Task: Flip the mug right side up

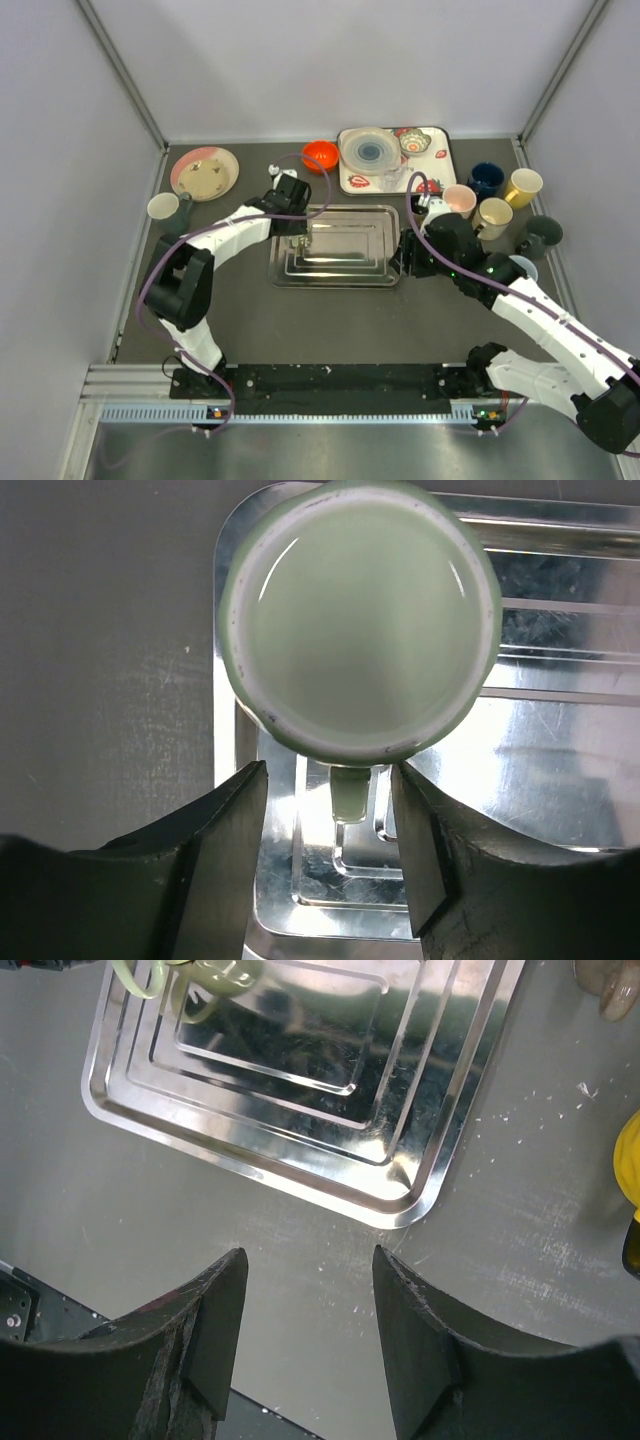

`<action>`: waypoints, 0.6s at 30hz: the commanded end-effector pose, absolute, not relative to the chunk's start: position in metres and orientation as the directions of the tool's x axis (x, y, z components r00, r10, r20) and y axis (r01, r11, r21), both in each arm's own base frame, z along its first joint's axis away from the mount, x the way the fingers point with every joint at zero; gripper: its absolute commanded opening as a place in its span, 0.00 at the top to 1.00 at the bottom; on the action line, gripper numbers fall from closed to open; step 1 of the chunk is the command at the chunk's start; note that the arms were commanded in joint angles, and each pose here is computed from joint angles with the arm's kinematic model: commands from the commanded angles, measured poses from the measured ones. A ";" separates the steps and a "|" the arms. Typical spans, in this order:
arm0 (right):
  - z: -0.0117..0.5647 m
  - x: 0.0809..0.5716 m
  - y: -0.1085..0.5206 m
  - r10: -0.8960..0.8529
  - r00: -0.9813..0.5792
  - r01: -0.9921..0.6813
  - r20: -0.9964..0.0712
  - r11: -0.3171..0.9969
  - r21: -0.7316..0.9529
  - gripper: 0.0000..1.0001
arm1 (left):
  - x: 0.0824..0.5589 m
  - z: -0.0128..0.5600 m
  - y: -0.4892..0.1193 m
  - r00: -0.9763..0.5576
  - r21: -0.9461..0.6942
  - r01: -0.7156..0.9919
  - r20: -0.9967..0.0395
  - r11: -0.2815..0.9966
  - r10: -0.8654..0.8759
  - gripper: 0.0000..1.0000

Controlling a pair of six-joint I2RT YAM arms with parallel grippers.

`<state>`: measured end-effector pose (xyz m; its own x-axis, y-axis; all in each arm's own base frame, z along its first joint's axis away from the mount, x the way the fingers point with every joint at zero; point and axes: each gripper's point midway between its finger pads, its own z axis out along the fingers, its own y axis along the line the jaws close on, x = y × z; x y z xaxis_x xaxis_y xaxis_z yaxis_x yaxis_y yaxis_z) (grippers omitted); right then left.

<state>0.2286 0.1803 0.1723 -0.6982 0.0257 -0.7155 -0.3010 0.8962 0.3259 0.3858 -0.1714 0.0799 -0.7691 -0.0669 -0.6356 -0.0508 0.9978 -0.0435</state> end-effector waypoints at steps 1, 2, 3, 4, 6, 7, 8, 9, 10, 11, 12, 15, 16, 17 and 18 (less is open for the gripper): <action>0.180 0.233 0.189 0.039 -0.669 -0.331 -0.743 0.879 0.344 0.47 | 0.401 0.091 -0.180 -0.749 -0.069 -0.034 -0.659 0.997 -0.071 0.44; 0.178 0.233 0.189 0.036 -0.670 -0.331 -0.742 0.879 0.342 0.47 | 0.401 0.089 -0.180 -0.751 -0.067 -0.035 -0.656 0.997 -0.070 0.45; 0.178 0.233 0.189 0.037 -0.671 -0.330 -0.740 0.880 0.343 0.47 | 0.402 0.087 -0.180 -0.753 -0.065 -0.035 -0.654 0.997 -0.069 0.46; 0.177 0.233 0.189 0.036 -0.673 -0.330 -0.739 0.879 0.343 0.47 | 0.402 0.087 -0.180 -0.753 -0.069 -0.034 -0.654 0.997 -0.071 0.47; 0.176 0.233 0.189 0.037 -0.674 -0.328 -0.738 0.880 0.343 0.47 | 0.402 0.083 -0.181 -0.760 -0.065 -0.031 -0.647 0.997 -0.066 0.51; 0.177 0.233 0.189 0.038 -0.673 -0.328 -0.739 0.880 0.344 0.47 | 0.402 0.083 -0.180 -0.761 -0.066 -0.032 -0.645 0.997 -0.067 0.53; 0.176 0.233 0.189 0.039 -0.673 -0.325 -0.738 0.881 0.343 0.47 | 0.402 0.082 -0.180 -0.762 -0.068 -0.033 -0.643 0.997 -0.069 0.55; 0.176 0.234 0.189 0.039 -0.673 -0.324 -0.739 0.882 0.342 0.47 | 0.403 0.083 -0.181 -0.760 -0.070 -0.033 -0.646 0.997 -0.070 0.57; 0.175 0.233 0.189 0.038 -0.674 -0.325 -0.738 0.882 0.342 0.47 | 0.402 0.081 -0.180 -0.763 -0.068 -0.032 -0.643 0.997 -0.069 0.58; 0.175 0.233 0.189 0.037 -0.674 -0.326 -0.738 0.881 0.342 0.47 | 0.403 0.081 -0.180 -0.764 -0.070 -0.032 -0.642 0.997 -0.070 0.60; 0.175 0.234 0.189 0.038 -0.674 -0.324 -0.738 0.882 0.342 0.47 | 0.403 0.080 -0.180 -0.765 -0.068 -0.031 -0.641 0.997 -0.068 0.63; 0.174 0.233 0.190 0.039 -0.678 -0.323 -0.734 0.881 0.346 0.47 | 0.403 0.078 -0.179 -0.767 -0.070 -0.032 -0.638 0.997 -0.069 0.68; 0.174 0.234 0.189 0.039 -0.678 -0.322 -0.734 0.882 0.343 0.47 | 0.403 0.077 -0.179 -0.767 -0.070 -0.032 -0.638 0.997 -0.069 0.70; 0.174 0.234 0.189 0.040 -0.678 -0.321 -0.734 0.882 0.344 0.47 | 0.403 0.075 -0.180 -0.772 -0.068 -0.029 -0.633 0.997 -0.066 0.72; 0.174 0.233 0.189 0.041 -0.679 -0.320 -0.733 0.882 0.346 0.47 | 0.403 0.074 -0.179 -0.774 -0.069 -0.029 -0.630 0.997 -0.066 0.74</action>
<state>0.2306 0.1833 0.1700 -0.6950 0.0288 -0.7184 -0.3072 0.8915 0.3329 0.3891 -0.1757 0.0670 -0.7932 -0.0601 -0.6060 -0.0356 0.9980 -0.0524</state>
